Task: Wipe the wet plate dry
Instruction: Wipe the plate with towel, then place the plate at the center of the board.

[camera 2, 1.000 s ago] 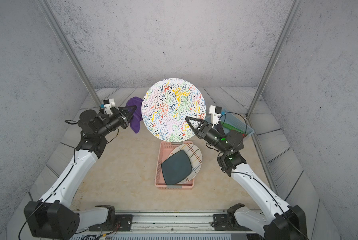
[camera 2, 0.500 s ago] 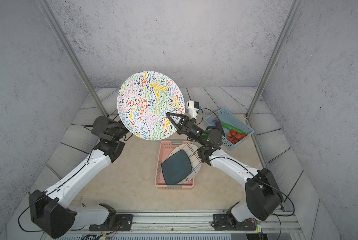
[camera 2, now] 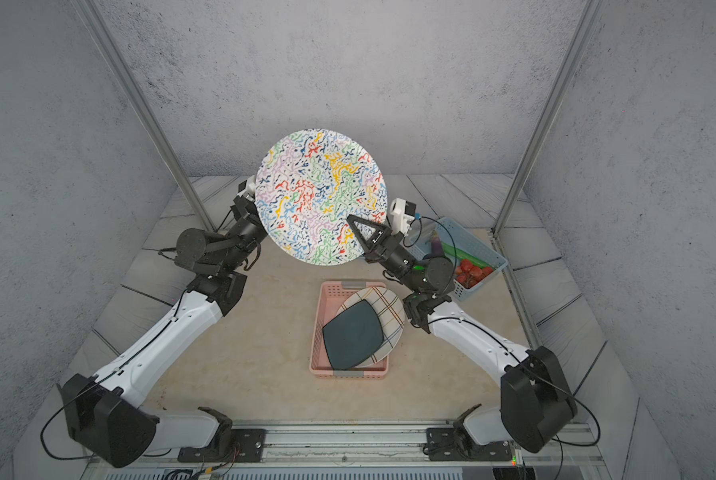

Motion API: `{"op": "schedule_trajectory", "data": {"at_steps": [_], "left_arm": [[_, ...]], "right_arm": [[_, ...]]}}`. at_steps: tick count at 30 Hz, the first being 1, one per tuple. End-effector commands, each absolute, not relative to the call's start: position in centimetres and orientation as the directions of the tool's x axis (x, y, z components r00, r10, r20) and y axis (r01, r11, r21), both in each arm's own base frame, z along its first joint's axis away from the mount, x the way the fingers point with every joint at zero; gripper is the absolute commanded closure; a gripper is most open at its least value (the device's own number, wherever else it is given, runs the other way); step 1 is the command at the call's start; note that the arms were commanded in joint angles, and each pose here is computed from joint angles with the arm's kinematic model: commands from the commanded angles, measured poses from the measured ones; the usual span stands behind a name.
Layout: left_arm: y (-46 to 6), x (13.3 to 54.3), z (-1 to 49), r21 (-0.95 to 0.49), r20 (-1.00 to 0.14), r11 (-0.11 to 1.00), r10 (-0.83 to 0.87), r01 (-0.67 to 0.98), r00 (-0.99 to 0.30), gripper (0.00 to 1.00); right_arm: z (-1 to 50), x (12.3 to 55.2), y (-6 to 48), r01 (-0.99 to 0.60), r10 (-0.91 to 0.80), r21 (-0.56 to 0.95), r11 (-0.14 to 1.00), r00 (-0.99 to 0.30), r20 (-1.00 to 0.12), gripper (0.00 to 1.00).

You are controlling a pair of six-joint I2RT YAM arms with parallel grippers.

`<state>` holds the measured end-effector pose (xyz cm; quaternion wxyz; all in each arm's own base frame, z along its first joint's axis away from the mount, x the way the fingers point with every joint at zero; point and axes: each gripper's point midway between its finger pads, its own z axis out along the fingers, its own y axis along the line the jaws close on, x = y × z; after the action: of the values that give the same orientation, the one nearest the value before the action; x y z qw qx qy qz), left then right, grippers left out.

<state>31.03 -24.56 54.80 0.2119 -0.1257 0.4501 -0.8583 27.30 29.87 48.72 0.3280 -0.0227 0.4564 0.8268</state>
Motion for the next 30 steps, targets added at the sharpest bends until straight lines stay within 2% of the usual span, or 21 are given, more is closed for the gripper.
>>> {"op": "schedule_trajectory", "data": {"at_steps": [1,3,6,10,12,14,17,19,23,30], "left_arm": [[-27.6,25.5,57.6,-0.76,-0.091,-0.58,-0.354,0.295,-0.931,1.0],[-28.9,24.5,56.7,-0.769,-0.085,-0.58,-0.322,0.268,-0.943,1.0],[-27.7,24.2,55.7,-0.769,-0.065,-0.581,-0.345,0.267,-0.936,1.0],[-23.6,24.8,54.5,-0.811,-0.118,-0.466,-0.462,0.354,-0.879,1.0],[-21.7,24.7,53.8,-0.845,-0.237,-0.301,-0.531,0.443,-0.814,1.0],[-19.9,25.0,52.3,-0.858,-0.407,-0.027,-0.572,0.512,-0.712,1.0],[-18.6,25.0,49.7,-0.768,-0.641,0.385,-0.463,0.512,-0.612,1.0],[-17.9,25.4,48.4,-0.713,-0.693,0.503,-0.402,0.488,-0.598,1.0],[-17.6,25.5,46.6,-0.655,-0.732,0.58,-0.327,0.484,-0.598,1.0],[-17.5,24.8,46.4,-0.644,-0.747,0.572,-0.328,0.508,-0.578,1.0]], "right_arm": [[50.5,27.0,30.9,-0.612,0.527,0.696,-0.376,-0.759,-0.383,1.0],[51.5,29.1,29.9,-0.616,0.561,0.695,-0.37,-0.745,-0.362,1.0],[52.3,32.8,26.4,-0.626,0.644,0.702,-0.34,-0.699,-0.311,1.0],[51.7,35.7,21.0,-0.638,0.733,0.722,-0.268,-0.621,-0.277,1.0],[49.5,36.7,19.7,-0.598,0.75,0.775,-0.203,-0.604,-0.27,1.0],[46.0,37.6,19.9,-0.516,0.738,0.85,-0.1,-0.612,-0.285,1.0],[37.9,37.7,23.8,-0.318,0.586,0.935,0.157,-0.732,-0.347,1.0],[34.3,36.6,26.5,-0.267,0.481,0.92,0.288,-0.79,-0.38,1.0],[29.8,33.7,33.1,-0.298,0.249,0.854,0.427,-0.869,-0.428,1.0],[23.1,29.9,44.3,-0.364,-0.063,0.781,0.507,-0.92,-0.387,1.0]]}}
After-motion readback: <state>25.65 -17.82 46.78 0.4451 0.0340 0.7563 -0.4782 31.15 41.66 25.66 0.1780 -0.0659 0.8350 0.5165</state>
